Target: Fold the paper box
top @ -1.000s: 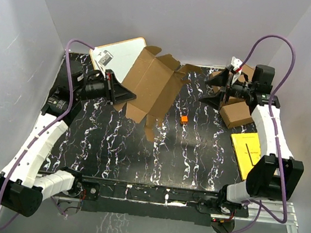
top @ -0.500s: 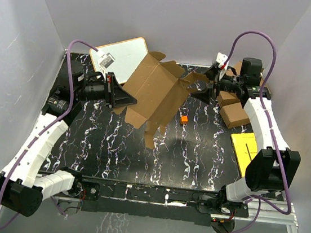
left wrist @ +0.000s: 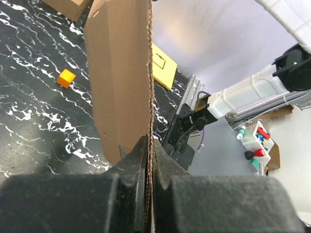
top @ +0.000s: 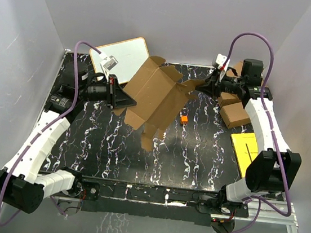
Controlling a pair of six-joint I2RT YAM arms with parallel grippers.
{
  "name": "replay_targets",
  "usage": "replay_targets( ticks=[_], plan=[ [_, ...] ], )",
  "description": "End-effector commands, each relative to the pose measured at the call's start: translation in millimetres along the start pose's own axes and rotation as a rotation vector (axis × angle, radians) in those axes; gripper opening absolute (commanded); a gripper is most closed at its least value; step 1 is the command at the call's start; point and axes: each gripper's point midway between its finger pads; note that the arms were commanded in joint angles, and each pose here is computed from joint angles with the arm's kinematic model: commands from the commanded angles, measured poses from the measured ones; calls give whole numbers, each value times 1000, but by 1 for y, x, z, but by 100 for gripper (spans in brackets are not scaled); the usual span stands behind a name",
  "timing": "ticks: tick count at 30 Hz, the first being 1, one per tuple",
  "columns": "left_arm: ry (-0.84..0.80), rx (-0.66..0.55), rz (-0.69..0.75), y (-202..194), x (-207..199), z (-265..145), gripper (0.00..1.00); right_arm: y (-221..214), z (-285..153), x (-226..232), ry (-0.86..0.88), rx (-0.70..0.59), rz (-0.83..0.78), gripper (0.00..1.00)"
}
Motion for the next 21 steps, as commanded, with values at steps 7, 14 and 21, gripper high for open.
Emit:
replay_targets(
  ticks=[7,14,21],
  plan=[
    [194,35,26,2,46,0,0,17,-14,30,-1,55,-48,8],
    [331,116,13,-16,98,6,0,-52,-1,60,-76,118,199,8],
    [334,230,-49,-42,132,26,0,-108,17,76,-112,113,297,9]
  ],
)
Point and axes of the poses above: each gripper's point midway between its finger pads, its own z axis out along the fingers, its own x axis along the line the jaws close on, y = z × x, and after that the axes turned 7 degrees about -z, right-handed
